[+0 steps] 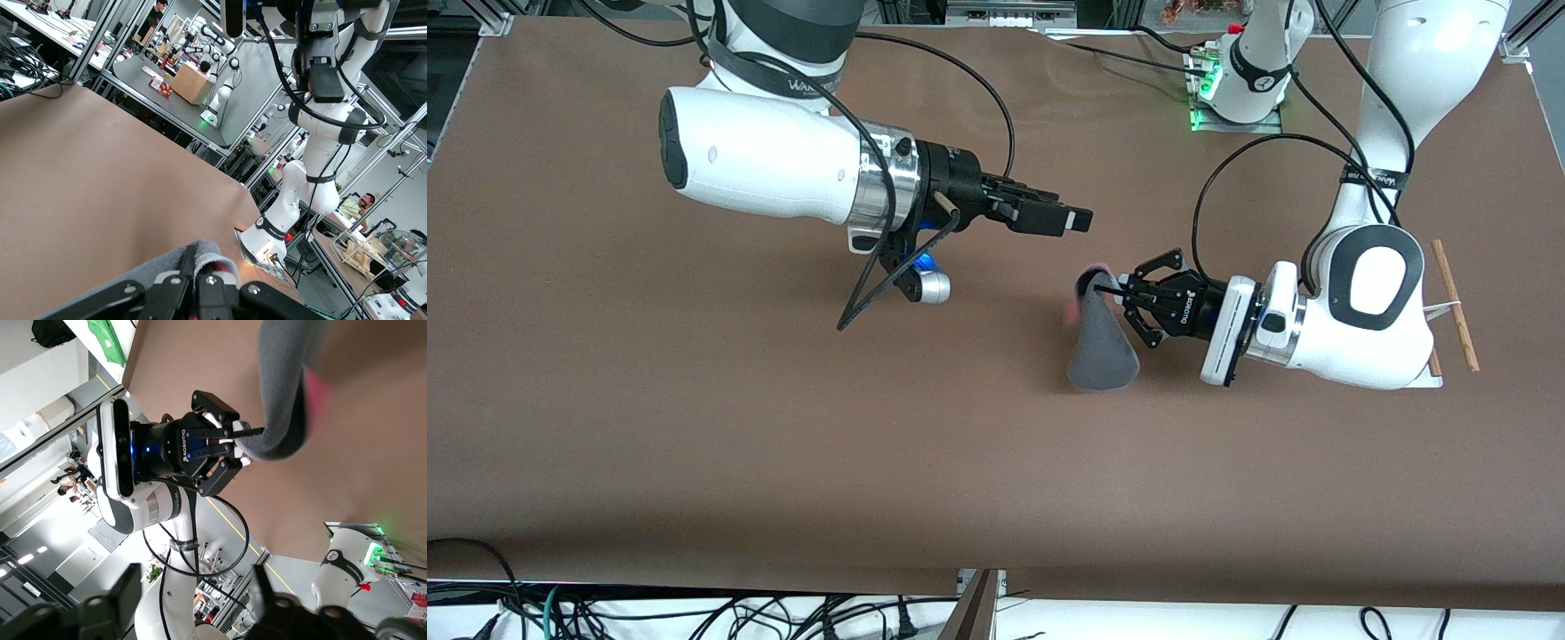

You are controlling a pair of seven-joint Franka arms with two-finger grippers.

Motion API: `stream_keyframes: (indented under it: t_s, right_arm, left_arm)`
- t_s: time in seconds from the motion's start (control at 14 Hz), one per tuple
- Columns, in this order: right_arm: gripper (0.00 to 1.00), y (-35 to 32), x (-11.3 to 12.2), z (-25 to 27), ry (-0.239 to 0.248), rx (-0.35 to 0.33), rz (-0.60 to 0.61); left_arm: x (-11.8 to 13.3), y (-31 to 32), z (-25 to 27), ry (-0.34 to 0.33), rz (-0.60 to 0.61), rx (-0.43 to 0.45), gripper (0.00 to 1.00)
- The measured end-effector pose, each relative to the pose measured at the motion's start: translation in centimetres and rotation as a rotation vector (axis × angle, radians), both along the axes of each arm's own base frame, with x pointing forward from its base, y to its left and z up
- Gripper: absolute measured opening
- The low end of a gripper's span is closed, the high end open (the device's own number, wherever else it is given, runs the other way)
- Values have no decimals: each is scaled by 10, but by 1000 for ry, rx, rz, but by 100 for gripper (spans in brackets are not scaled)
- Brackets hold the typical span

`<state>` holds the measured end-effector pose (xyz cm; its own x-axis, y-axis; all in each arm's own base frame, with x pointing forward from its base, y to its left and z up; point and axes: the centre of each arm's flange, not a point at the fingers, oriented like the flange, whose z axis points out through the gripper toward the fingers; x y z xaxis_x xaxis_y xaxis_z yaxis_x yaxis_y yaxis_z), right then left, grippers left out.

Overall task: Pass towel and hang on rack
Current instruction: 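Carry the towel with the left gripper over the dowel rack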

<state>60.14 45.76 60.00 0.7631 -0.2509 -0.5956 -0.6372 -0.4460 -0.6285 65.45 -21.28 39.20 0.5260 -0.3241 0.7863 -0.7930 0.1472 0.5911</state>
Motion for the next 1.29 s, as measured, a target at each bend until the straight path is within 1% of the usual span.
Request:
stream_keyframes:
  t_s: [0.07,0.14,0.29,0.36,0.43,0.5,0.71,0.86,0.93,1.07,1.14,1.21,1.29]
  right_arm:
    - [91,-2,2,0,0,-1,-4]
    - [99,-4,4,-1,-1,-3,-8]
    - [100,-11,9,-1,-3,-8,-19]
    - [100,-15,11,-2,-9,-20,-19]
    - [100,-18,12,-5,-22,-46,-13]
    - [100,-19,12,-7,-44,-79,-1]
    - [100,-29,13,-12,-147,-175,73]
    - [100,-48,17,-15,-197,-217,148]
    - [100,-60,21,-16,-217,-243,182]
    - [100,-85,28,-18,-248,-290,229]
    - [100,-97,31,-18,-267,-317,244]
    - [100,-110,34,-18,-290,-358,265]
    - [100,-122,34,-17,-325,-416,293]
  left_arm:
    - [0,0,0,1,-2,-1,2]
    - [-1,1,0,4,-8,-4,2]
    - [-4,7,-2,6,-39,20,2]
    - [-5,13,-3,8,-62,43,2]
    - [-8,23,-4,16,-96,67,2]
    - [-11,38,-3,24,-134,93,2]
    - [-16,110,9,41,-223,206,2]
    - [-23,171,12,79,-250,285,2]
    - [-29,205,11,107,-254,325,2]
    - [-43,284,7,166,-219,403,2]
    - [-50,319,5,184,-189,433,2]
    - [-57,348,4,193,-165,463,2]
    - [-61,369,4,195,-146,502,2]
